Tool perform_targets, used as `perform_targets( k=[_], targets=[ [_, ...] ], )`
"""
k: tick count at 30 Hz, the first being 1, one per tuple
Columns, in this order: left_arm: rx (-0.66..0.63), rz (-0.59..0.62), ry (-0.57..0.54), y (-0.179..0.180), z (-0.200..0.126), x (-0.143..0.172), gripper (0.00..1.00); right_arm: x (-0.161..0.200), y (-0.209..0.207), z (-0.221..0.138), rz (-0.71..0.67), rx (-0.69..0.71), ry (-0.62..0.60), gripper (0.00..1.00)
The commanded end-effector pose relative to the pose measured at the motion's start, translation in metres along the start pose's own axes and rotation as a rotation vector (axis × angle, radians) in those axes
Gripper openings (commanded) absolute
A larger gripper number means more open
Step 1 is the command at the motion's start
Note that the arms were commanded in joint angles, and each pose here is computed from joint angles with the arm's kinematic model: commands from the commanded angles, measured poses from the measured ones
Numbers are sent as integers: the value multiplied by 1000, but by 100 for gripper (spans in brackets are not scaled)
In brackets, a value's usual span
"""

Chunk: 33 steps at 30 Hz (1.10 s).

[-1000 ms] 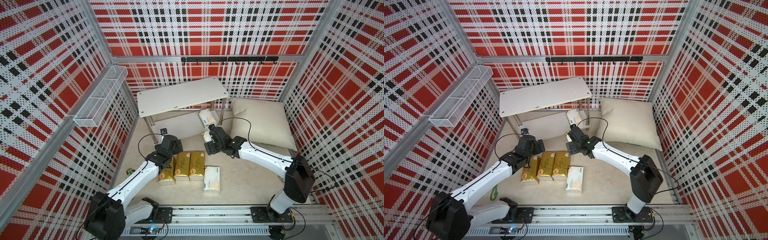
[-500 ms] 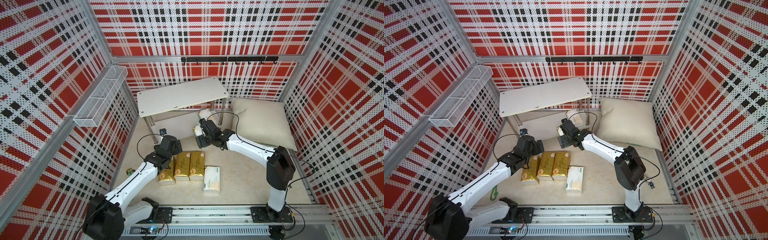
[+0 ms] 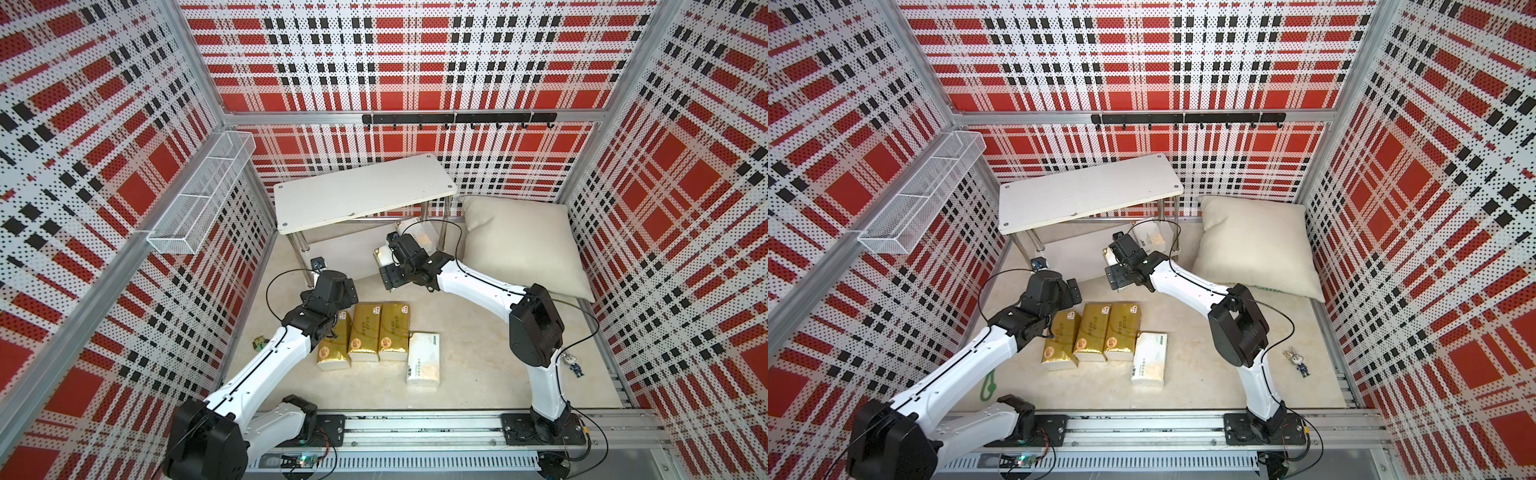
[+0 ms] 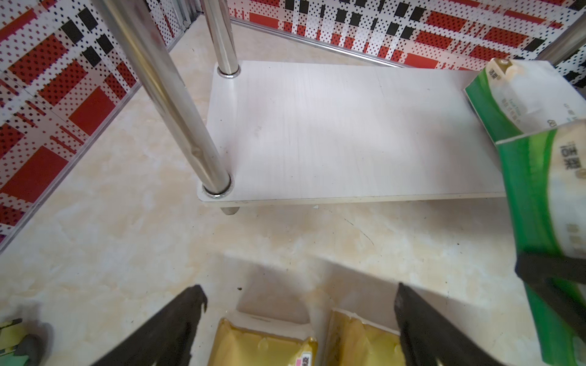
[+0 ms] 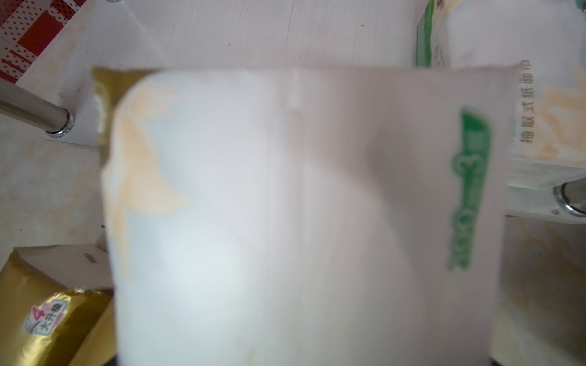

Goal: Place the tissue boxes on the shelf by color
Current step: Place a box of tissues on the shelf.

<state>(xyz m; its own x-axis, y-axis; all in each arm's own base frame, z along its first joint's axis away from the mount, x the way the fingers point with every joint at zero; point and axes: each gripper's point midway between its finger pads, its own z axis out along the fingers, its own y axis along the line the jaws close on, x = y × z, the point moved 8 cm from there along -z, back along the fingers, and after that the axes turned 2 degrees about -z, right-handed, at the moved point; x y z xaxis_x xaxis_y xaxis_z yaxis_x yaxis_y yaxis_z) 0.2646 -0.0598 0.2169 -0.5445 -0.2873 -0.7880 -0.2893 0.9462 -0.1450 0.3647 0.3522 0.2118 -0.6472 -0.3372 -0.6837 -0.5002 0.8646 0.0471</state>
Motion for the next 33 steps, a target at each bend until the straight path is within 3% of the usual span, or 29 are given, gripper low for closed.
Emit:
perform_targets(
  k=[1, 33],
  targets=[
    [-23, -2, 2, 8, -2, 0, 98, -9, 0, 7, 15, -7, -23, 90],
    [-52, 4, 8, 19, -3, -4, 98, -39, 6, 65, 19, 11, -74, 90]
  ],
)
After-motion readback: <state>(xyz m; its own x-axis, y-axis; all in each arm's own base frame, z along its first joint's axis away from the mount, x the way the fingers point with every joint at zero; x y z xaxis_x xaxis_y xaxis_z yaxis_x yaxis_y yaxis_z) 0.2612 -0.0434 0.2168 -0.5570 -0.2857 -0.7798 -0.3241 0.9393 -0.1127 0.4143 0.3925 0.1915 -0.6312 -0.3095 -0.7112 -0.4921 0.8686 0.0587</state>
